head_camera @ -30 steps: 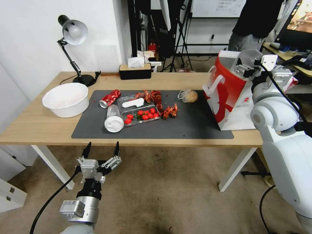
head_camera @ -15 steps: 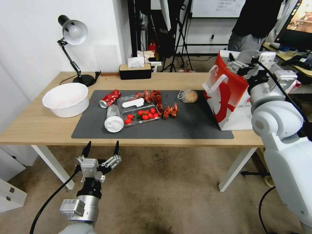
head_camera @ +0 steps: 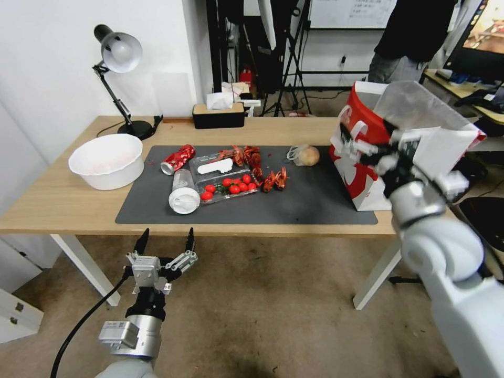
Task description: Pick up the trash from the table and place it into the takeout bag.
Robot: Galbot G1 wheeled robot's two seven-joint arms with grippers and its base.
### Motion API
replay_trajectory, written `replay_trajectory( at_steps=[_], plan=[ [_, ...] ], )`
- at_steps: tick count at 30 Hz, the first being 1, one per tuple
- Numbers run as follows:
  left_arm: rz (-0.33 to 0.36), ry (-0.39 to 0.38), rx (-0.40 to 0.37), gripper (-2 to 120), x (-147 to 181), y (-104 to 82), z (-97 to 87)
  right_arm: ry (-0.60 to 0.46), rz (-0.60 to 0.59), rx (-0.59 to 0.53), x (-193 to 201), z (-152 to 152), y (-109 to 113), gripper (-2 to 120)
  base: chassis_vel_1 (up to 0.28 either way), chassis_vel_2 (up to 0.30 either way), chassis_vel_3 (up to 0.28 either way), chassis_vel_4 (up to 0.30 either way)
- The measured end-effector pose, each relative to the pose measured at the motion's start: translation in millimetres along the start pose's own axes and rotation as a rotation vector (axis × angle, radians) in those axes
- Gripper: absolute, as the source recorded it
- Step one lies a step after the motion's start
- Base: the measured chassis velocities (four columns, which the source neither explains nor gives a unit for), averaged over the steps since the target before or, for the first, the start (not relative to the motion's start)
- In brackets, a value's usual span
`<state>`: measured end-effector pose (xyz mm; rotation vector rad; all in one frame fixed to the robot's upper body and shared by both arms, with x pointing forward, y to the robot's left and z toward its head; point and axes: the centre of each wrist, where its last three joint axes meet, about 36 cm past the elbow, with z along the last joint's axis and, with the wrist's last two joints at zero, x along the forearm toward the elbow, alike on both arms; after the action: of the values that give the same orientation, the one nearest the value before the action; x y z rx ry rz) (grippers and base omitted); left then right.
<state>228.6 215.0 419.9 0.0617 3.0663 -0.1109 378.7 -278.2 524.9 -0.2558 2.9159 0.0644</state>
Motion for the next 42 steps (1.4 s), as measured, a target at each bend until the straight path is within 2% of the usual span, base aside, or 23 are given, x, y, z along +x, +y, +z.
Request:
replay_trajectory(
  at_steps=[5, 10, 14, 29, 34, 42],
  plan=[
    [0.004, 0.005, 0.002, 100, 0, -0.5, 1.5, 0.001, 0.034, -0.021, 25, 29, 10, 100, 0.0, 0.0, 0.0, 0.0],
    [0.006, 0.007, 0.005, 100, 1, -1.1, 2.2, 0.01, 0.043, -0.025, 37, 43, 17, 100, 0.0, 0.0, 0.0, 0.0],
    [0.012, 0.007, 0.004, 100, -1, 0.1, 3.4, 0.045, 0.053, -0.018, 50, 64, 29, 100, 0.0, 0.0, 0.0, 0.0],
    [0.012, 0.004, 0.008, 100, -3, -0.1, 4.1, 0.08, 0.061, -0.013, 59, 80, 36, 100, 0.0, 0.0, 0.0, 0.0],
    [0.01, 0.005, 0.011, 100, -3, 0.8, 5.2, 0.101, 0.069, -0.006, 66, 99, 42, 100, 0.0, 0.0, 0.0, 0.0],
    [0.007, 0.003, 0.011, 100, -4, 2.1, 5.0, 0.112, 0.076, -0.001, 69, 114, 46, 100, 0.0, 0.0, 0.0, 0.0]
  ],
)
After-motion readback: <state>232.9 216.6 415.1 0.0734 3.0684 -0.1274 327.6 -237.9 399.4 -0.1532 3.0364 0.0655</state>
